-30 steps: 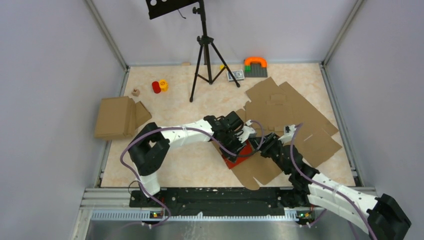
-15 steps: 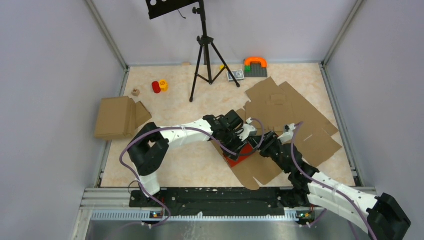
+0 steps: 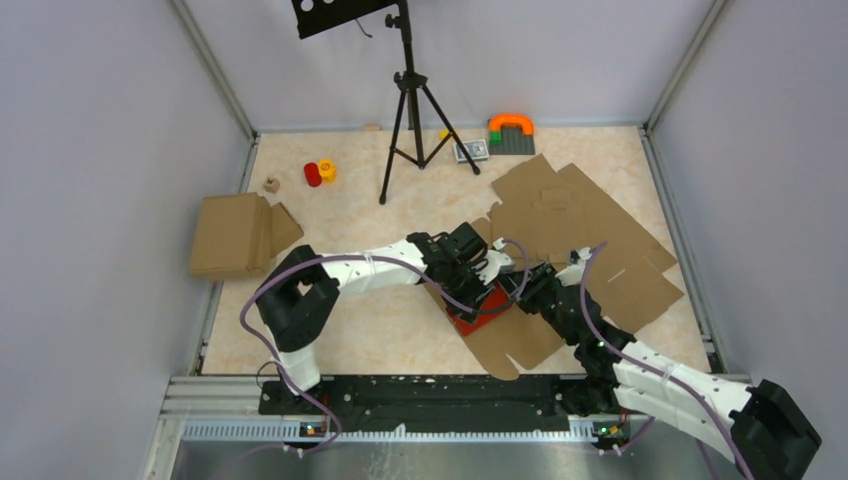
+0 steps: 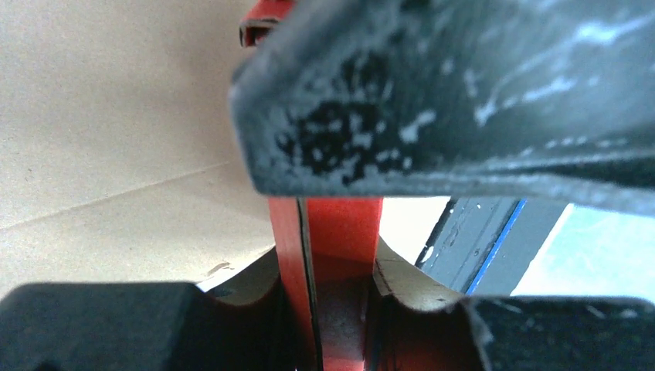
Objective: Fold the paper box
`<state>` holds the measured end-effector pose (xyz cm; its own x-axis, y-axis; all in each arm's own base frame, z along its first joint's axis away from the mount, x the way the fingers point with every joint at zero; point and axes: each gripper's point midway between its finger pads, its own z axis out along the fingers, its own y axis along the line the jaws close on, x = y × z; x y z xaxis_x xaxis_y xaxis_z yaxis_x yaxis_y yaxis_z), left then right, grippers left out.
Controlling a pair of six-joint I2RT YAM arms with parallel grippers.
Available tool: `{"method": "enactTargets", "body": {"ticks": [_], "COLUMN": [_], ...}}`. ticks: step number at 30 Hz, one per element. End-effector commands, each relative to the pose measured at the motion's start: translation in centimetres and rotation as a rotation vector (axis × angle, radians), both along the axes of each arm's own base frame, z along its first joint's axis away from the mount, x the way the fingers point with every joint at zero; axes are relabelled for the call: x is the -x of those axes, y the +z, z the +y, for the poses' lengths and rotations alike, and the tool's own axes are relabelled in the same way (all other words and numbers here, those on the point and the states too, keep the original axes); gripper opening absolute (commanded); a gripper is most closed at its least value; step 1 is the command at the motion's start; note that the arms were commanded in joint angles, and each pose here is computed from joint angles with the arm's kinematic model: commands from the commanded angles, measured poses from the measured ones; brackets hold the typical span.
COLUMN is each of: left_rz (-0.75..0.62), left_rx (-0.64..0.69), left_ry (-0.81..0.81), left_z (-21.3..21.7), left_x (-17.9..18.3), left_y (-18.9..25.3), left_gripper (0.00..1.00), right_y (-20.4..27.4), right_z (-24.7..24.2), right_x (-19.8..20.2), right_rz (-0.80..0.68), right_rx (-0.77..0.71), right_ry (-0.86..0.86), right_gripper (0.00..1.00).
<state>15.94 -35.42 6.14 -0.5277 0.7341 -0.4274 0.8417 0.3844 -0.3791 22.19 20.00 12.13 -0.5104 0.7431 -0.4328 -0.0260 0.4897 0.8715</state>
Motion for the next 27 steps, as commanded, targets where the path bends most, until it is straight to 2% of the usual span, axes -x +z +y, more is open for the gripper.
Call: {"method": "enactTargets", "body": {"ticks": [1, 4, 13, 27], "left_rz": [-0.055, -0.081, -0.126, -0.209], "left_rx": [0.048, 0.019, 0.001, -0.092], "left_ry": [-0.017, 0.021, 0.037, 0.065], "left_z": [-0.5, -0.3, -0.2, 0.3], "left_x": [-0.2, -0.9, -1.8, -2.7], "left_y": [2.0, 1.9, 2.1, 0.8], "left_gripper": [0.21, 0.21, 0.20, 0.21], "right_y": [0.5, -0.2, -3.1, -5.4], "right_z": [-1.2, -1.5, -1.3, -1.0], "right_x": [-0.9, -0.6, 0.2, 2.1], "right_rz": [0.011, 0.042, 0.084, 0.075], "right_rx": [0.010, 0.039, 0.141, 0.229], "right_ry": [-0.080, -0.080, -0.019, 0.105], "right_gripper": [0.42, 0.33, 0.14, 0.11]}}
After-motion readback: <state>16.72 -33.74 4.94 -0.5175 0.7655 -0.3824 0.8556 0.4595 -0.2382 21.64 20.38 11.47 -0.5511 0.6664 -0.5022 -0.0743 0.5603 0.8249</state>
